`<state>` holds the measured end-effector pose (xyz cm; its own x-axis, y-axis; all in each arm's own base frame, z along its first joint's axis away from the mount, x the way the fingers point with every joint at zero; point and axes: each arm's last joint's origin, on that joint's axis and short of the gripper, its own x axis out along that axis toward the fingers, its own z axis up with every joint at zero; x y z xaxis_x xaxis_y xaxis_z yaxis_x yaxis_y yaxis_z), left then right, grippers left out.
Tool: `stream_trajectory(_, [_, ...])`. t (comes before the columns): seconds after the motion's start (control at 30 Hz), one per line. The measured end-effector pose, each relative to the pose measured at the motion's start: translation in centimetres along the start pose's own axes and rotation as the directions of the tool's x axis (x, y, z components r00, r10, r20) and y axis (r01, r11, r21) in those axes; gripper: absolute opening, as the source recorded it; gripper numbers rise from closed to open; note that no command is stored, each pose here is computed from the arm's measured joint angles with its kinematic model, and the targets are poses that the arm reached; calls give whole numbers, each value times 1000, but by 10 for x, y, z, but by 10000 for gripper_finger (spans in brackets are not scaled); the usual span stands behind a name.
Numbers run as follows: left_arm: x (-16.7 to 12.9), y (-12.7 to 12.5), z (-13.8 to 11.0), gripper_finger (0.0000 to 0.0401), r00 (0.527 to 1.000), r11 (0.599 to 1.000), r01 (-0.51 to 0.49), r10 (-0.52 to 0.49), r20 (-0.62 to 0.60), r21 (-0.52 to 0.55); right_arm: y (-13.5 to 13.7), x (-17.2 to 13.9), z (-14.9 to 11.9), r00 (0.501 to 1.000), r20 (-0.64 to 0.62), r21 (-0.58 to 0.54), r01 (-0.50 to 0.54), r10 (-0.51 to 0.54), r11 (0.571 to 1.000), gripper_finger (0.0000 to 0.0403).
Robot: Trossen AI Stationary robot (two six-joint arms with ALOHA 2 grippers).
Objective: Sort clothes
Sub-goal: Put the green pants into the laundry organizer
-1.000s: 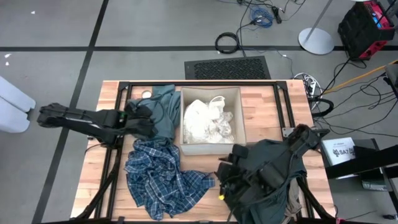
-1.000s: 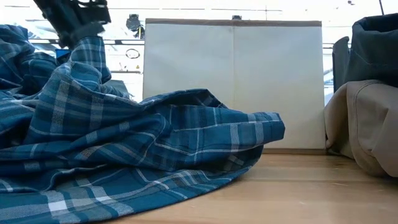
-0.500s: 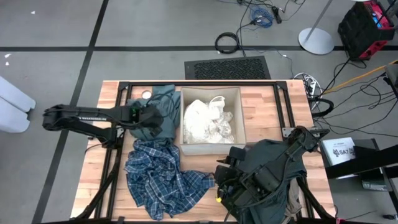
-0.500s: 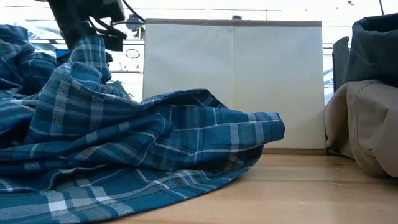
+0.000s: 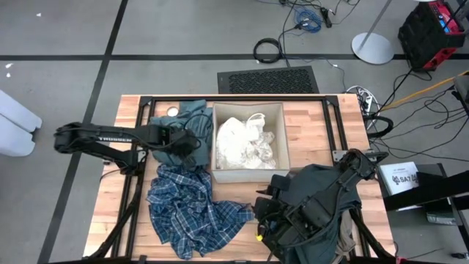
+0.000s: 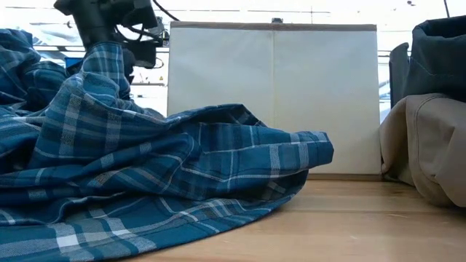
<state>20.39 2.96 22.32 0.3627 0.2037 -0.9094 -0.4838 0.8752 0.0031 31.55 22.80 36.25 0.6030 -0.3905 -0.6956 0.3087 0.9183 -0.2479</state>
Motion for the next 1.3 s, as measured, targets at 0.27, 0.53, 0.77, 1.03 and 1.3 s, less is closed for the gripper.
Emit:
stream_trajectory(0.27, [-54,-12,11,3,915,932,354,-362,176,78,-1,-1,-1,1000,-8,-13,11,-11,1000,219])
stream_trajectory(0.53, [-172,-11,11,2,553,772,580,-607,571,258,-2,-3,-5,999,-16,-20,28,-28,999,219])
stream_trajectory(0.77, [-259,1,0,1,-73,520,666,-668,741,535,-3,-4,-4,997,28,-23,71,-70,997,219])
stream_trajectory(1.03, [-282,-8,-3,0,-355,314,599,-721,595,737,-7,-4,-6,991,43,-32,126,-125,991,219])
stream_trajectory(1.3, [-266,-55,1,29,-399,-68,510,-902,165,858,-7,-4,-7,992,34,-9,125,-125,992,219])
